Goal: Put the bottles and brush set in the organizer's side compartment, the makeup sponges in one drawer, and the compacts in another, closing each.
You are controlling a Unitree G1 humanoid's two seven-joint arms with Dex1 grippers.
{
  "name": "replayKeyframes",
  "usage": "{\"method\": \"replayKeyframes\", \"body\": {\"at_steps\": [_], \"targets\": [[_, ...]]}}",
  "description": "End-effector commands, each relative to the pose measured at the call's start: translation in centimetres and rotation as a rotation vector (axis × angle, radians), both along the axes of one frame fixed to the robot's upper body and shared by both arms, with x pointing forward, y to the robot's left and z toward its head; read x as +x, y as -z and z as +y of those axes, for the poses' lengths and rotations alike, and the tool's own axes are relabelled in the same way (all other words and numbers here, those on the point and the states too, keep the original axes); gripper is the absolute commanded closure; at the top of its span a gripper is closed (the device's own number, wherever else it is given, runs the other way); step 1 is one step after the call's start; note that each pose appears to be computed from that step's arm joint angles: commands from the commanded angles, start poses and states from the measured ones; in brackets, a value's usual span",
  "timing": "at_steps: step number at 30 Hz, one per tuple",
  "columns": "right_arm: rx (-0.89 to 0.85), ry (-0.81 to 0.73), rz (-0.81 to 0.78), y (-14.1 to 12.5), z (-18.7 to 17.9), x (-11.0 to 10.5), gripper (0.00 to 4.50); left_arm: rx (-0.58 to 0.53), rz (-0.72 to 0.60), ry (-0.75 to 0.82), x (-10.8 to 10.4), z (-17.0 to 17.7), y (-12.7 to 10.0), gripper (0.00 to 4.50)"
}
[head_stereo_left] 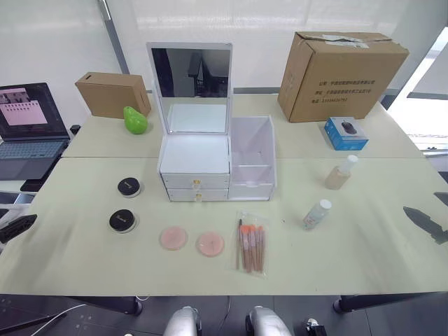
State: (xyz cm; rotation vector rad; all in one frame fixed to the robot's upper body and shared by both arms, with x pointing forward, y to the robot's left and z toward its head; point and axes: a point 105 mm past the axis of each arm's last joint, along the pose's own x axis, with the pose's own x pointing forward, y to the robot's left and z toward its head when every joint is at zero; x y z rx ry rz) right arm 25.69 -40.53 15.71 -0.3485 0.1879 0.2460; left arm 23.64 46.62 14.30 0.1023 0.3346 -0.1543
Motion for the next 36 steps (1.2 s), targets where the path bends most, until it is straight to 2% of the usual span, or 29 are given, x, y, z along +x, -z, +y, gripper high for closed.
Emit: {"method": "replayKeyframes", "body": {"at_steps": [1,5,9,11,14,18,22,30,36], "targets": [[-0.016,-0.012,-0.038,-1.1,0.3,0.2,0.02,0.040,-0.057,-0.008,0.3,0.3,-1.6,0.00],[-0.016,-0.025,-0.038,-1.2,0.7,0.4,0.02,0.031,-0.082,-0.011,0.7,0.1,-1.7,0.00],[0.006,0.014,-0.061,-1.6,1.7,1.1,0.02,0.030,-0.173,0.049,2.3,-1.4,-2.6,0.00],[0.031,0.049,-0.084,-2.0,2.9,2.0,0.02,0.032,-0.180,0.151,3.2,-3.6,-2.4,0.00],[0.086,0.192,-0.129,-2.6,4.8,4.4,0.02,-0.052,-0.191,0.399,4.1,-10.7,-1.6,0.00],[0.139,0.278,-0.135,-2.4,7.2,6.8,0.02,-0.112,-0.161,0.578,3.6,-18.3,-1.1,0.00],[0.195,0.353,-0.154,-2.1,8.8,9.4,0.02,-0.171,-0.154,0.760,2.1,-24.4,-2.1,0.00],[0.245,0.326,-0.169,-2.2,10.8,11.5,0.02,-0.190,-0.158,0.950,-0.2,-30.3,-3.6,0.00],[0.278,0.297,-0.161,-1.8,10.9,12.3,0.02,-0.157,-0.178,0.986,-0.2,-32.4,-5.3,0.00]]}}
